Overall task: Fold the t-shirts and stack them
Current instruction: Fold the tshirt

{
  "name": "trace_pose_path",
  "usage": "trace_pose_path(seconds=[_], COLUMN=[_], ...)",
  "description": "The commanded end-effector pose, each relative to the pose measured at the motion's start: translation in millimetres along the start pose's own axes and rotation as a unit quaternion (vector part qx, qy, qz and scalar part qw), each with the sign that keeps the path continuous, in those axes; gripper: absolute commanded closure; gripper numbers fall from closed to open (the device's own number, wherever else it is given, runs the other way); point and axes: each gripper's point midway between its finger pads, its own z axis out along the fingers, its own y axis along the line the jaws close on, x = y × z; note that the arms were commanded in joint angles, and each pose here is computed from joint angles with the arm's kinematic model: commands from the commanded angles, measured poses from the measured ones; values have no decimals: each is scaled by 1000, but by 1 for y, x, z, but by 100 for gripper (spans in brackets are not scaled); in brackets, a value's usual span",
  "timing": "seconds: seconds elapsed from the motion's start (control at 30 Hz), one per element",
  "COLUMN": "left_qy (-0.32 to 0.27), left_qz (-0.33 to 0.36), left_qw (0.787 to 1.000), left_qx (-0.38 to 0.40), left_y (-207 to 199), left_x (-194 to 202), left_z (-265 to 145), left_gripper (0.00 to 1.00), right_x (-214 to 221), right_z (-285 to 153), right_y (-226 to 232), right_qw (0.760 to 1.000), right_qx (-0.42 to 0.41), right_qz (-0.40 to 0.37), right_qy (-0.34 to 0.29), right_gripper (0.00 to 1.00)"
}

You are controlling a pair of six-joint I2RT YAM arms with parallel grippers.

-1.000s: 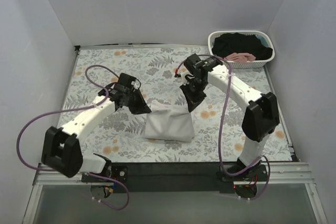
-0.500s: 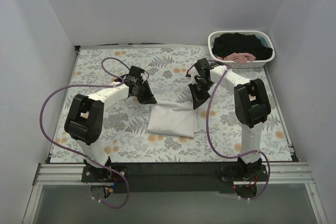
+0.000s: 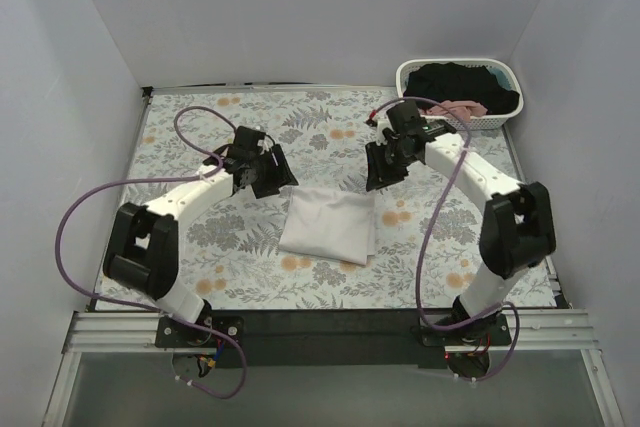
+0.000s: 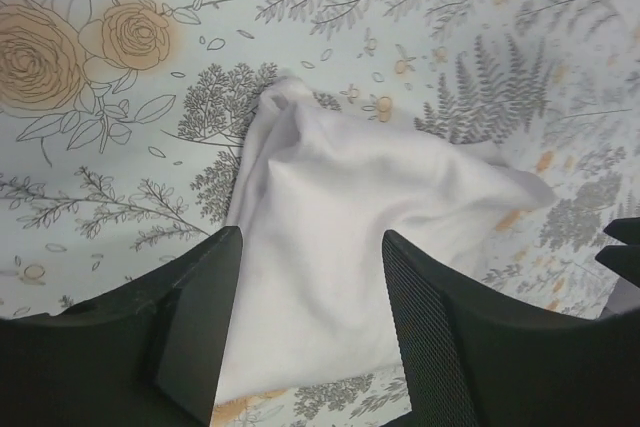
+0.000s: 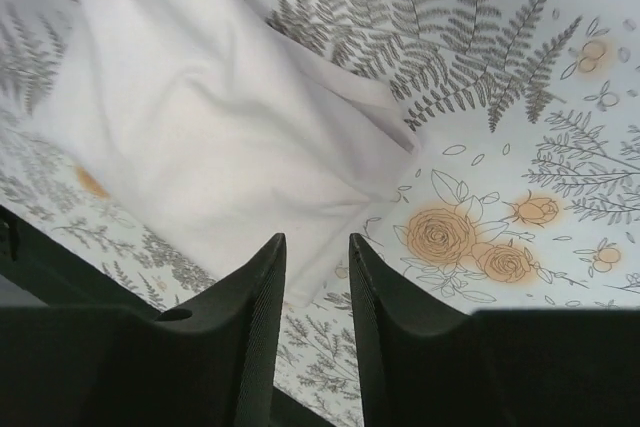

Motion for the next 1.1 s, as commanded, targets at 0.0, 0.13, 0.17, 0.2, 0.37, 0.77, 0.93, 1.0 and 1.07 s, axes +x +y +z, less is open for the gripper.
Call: trace_pose_path(seconds=[0.0,0.13,0.17,0.2,0.37,0.77,0.93,1.0,1.07], left_qy=[-86,-86,-84,-78,-62,-15,-6,-10,-20], left_qz=[32,65,71,79,81,3,-26,-33,-37], left_qw=[995,992,990,988,987,997,998,997,995], left_qx=[35,72,84,105,123,77,65,72,89], left_y=[-25,-27,-29,-35,-39,-11,0,-4,-17], left_x=[-22,9,14,18,20,-11,-4,-7,-13], left_z=[-47,-57,-57,-55,-29,63,67,60,43], left_gripper=[42,43,44,50,64,80,79,76,73], right_x=[-25,-6,1,6,11,-28,-31,-32,-34], right_z=[-41,-35,-30,-25,-2,32,41,38,26], right_y=[19,47,61,66,71,-1,-31,-34,-25], right_qw=[994,982,973,968,955,948,946,943,938], right_qx=[-16,-119,-172,-195,-252,-261,-254,-260,-277], right_qz=[-21,-46,-52,-51,-41,42,91,99,91], right_qy=[-107,-140,-146,-146,-148,-177,-181,-181,-185], right_gripper=[61,58,57,58,57,58,58,59,60])
